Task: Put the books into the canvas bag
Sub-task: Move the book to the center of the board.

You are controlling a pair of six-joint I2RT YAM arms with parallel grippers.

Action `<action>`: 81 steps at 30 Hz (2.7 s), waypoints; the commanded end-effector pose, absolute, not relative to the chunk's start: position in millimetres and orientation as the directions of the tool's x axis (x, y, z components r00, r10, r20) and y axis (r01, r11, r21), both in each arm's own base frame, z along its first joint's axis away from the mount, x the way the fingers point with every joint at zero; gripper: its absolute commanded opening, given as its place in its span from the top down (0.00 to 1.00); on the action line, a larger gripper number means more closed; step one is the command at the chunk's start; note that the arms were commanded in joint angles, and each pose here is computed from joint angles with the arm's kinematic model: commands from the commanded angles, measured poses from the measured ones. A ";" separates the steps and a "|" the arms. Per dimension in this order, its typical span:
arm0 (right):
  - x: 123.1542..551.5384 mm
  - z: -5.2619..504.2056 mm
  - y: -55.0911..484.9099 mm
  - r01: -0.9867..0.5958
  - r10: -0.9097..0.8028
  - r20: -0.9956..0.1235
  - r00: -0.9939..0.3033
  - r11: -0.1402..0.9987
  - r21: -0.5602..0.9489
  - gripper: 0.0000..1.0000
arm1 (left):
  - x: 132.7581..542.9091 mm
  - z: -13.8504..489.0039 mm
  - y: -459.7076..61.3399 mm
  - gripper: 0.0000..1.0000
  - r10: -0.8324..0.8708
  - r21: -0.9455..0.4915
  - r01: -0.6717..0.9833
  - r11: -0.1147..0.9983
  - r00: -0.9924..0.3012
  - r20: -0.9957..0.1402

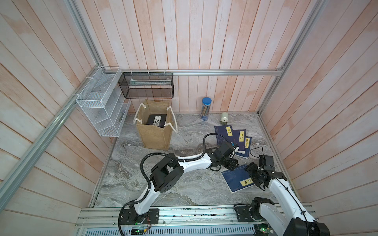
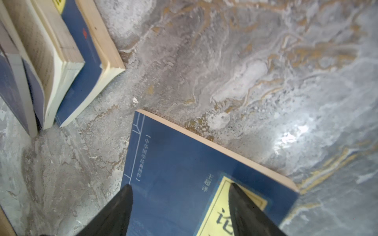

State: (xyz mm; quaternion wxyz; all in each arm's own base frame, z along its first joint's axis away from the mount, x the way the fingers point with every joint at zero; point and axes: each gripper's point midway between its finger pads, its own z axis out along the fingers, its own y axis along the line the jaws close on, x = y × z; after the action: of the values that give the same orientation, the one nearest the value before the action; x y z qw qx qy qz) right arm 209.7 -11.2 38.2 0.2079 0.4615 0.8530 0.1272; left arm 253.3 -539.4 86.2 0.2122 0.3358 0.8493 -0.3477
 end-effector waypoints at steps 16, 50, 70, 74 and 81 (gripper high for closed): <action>191.4 2.0 13.2 0.745 0.851 -0.089 -0.518 0.500 0.442 0.25 | 231.2 33.8 -541.4 0.47 0.530 -0.560 0.664 0.496 -0.742 -0.410; 164.2 15.9 9.2 0.787 0.832 -0.005 -0.555 0.527 0.322 0.22 | 254.7 14.7 -514.2 0.47 0.514 -0.515 0.645 0.565 -0.763 -0.392; 222.7 25.1 103.6 0.506 0.612 -0.045 -0.789 0.691 0.516 0.53 | 257.8 70.5 -435.7 0.48 0.289 -0.745 0.413 0.525 -0.909 -0.300; 232.1 29.6 136.8 0.447 0.558 -0.045 -0.828 0.708 0.547 0.58 | 263.5 74.0 -413.9 0.49 0.223 -0.761 0.358 0.541 -0.934 -0.280; 241.8 29.0 162.6 0.356 0.461 -0.073 -0.884 0.767 0.534 0.73 | 262.3 72.9 -378.8 0.52 0.125 -0.753 0.293 0.590 -0.954 -0.273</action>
State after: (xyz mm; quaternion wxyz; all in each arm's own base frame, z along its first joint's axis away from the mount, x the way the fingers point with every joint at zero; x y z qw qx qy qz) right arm 233.4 148.7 23.9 0.0932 0.2372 0.9356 0.2444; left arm 262.2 -369.4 50.2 0.0708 0.1145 0.9034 -0.4070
